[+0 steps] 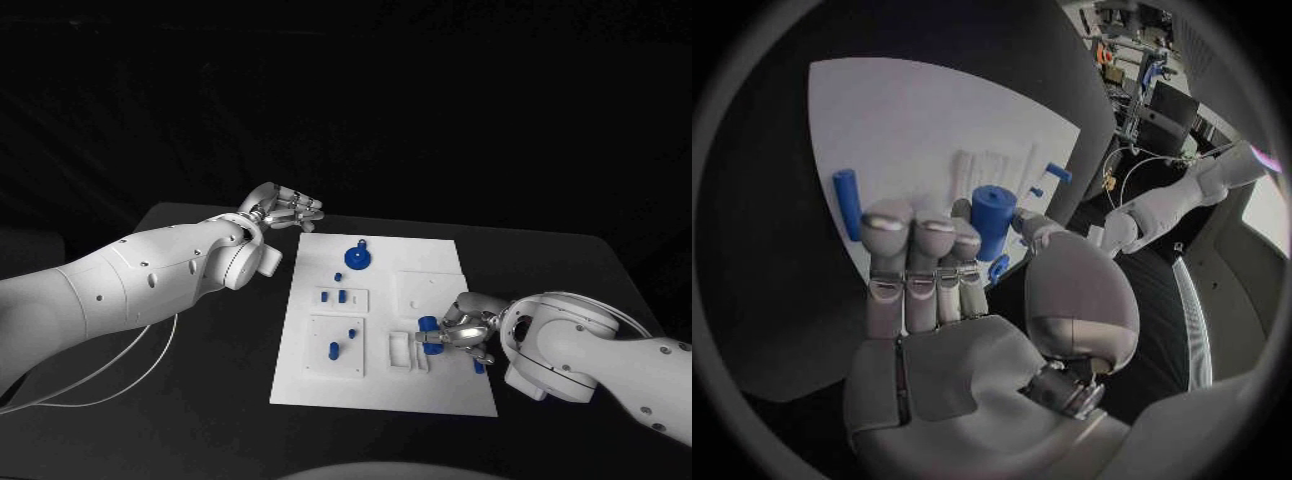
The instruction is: Assemble the parts on the task board
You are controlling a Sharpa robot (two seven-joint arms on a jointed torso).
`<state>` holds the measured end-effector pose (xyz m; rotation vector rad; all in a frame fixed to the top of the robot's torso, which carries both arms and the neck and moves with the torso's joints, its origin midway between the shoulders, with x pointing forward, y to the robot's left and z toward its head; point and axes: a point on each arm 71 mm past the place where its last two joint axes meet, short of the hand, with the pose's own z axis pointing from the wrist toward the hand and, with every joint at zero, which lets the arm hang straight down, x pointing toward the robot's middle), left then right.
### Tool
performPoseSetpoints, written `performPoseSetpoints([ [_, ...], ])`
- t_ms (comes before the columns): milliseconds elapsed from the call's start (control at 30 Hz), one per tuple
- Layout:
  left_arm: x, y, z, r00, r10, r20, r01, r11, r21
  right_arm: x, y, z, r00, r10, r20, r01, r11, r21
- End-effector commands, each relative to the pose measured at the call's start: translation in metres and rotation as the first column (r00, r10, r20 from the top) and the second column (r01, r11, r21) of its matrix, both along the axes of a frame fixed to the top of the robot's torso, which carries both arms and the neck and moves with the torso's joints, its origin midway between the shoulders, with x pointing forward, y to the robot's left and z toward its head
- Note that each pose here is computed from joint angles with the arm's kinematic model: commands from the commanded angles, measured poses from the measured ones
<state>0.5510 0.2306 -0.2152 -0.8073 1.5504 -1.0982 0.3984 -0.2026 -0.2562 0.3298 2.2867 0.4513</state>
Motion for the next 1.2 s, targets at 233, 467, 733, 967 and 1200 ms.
performPoseSetpoints([
  [233, -0.0009, -0.004, -0.0014, 1.000, -0.016, -0.008, 0.016, 1.000, -0.011, 0.000, 0.020, -0.006, 0.998, 0.026, -0.053, -0.024, 0.999, 0.036],
  [467, -0.0012, -0.004, -0.0014, 1.000, -0.018, -0.009, 0.018, 1.000, -0.012, -0.004, 0.033, -0.017, 0.995, 0.058, -0.075, -0.056, 0.998, 0.028],
  [733, -0.0014, -0.004, -0.0014, 1.000, -0.019, -0.009, 0.018, 1.000, -0.012, -0.003, 0.042, -0.022, 0.995, 0.076, -0.072, -0.075, 0.997, 0.017],
  [967, -0.0015, -0.004, -0.0014, 1.000, -0.019, -0.010, 0.019, 1.000, -0.012, -0.003, 0.046, -0.025, 0.994, 0.081, -0.071, -0.080, 0.997, 0.018],
  [1200, -0.0015, -0.004, -0.0014, 1.000, -0.019, -0.011, 0.019, 1.000, -0.012, 0.000, 0.047, -0.026, 0.995, 0.075, -0.062, -0.074, 0.997, 0.011],
])
